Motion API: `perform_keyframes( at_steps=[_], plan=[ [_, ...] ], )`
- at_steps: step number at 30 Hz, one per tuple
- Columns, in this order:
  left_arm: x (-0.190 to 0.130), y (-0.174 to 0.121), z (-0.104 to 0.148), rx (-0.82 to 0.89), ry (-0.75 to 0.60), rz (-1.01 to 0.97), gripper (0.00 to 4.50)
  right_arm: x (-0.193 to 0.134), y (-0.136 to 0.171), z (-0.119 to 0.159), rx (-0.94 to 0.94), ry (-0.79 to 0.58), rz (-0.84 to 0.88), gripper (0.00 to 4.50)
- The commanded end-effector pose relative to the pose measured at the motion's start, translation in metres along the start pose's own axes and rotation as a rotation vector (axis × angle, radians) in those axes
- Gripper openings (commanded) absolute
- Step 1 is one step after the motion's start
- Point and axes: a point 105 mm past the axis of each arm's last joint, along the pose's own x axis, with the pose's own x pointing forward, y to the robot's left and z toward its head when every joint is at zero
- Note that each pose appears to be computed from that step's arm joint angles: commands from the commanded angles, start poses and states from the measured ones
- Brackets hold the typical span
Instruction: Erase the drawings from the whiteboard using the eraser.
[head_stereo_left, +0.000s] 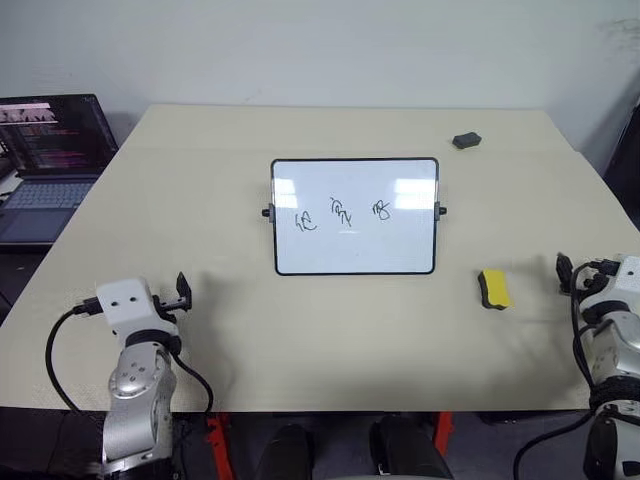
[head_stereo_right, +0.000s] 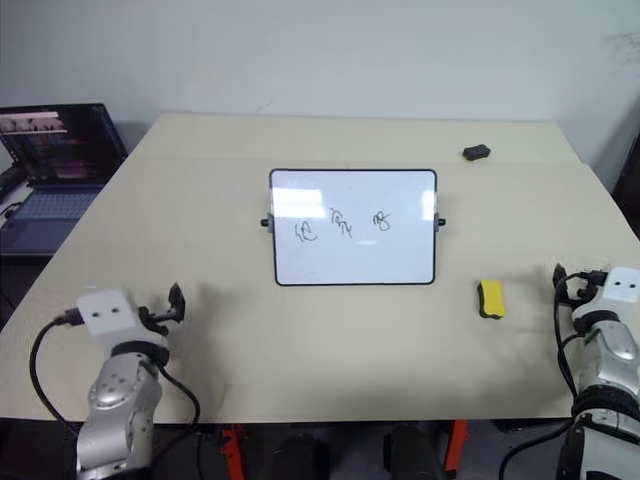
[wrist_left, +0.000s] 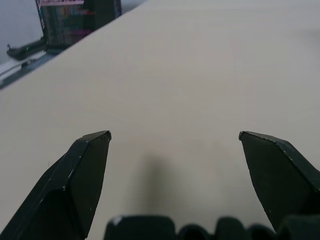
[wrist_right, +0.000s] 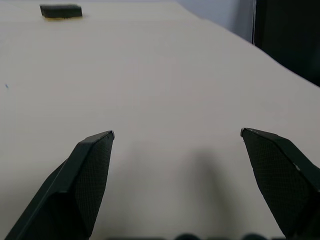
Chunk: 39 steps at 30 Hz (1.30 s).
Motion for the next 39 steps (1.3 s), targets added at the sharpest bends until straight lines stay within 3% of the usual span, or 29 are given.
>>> perform_keyframes(
  at_steps=[1,6,9,17,23,25,28,33,39],
  plan=[
    [-0.001,0.006,0.008,-0.074,-0.025,0.011,4.50,-0.002,-0.009,0.012,0.020,-0.038,-0.018,4.41],
    [-0.003,0.021,0.001,-0.058,-0.008,0.046,4.50,-0.014,-0.011,0.005,0.011,-0.045,-0.058,4.41],
    [-0.002,0.016,0.019,-0.015,-0.068,-0.033,4.50,-0.017,0.005,0.011,0.003,-0.073,-0.009,4.41],
    [0.000,0.041,0.024,0.033,-0.043,-0.076,4.50,-0.034,0.038,0.020,0.080,-0.129,0.013,4.41],
    [0.017,0.008,0.087,0.028,-0.186,-0.393,4.50,-0.057,0.047,0.031,0.147,-0.156,-0.014,4.41],
    [0.018,-0.011,0.114,0.026,-0.244,-0.509,4.50,-0.066,0.048,0.031,0.143,-0.138,-0.007,4.41],
    [0.005,-0.053,0.135,0.072,-0.273,-0.772,4.50,-0.071,0.049,0.034,0.166,-0.119,0.017,4.41],
    [-0.031,-0.118,0.140,0.214,-0.240,-1.232,4.50,-0.080,0.058,0.052,0.139,-0.117,0.108,4.41],
    [-0.063,-0.153,0.126,0.350,-0.167,-1.603,4.50,-0.094,0.091,0.058,0.138,-0.072,0.303,4.41]
  ],
)
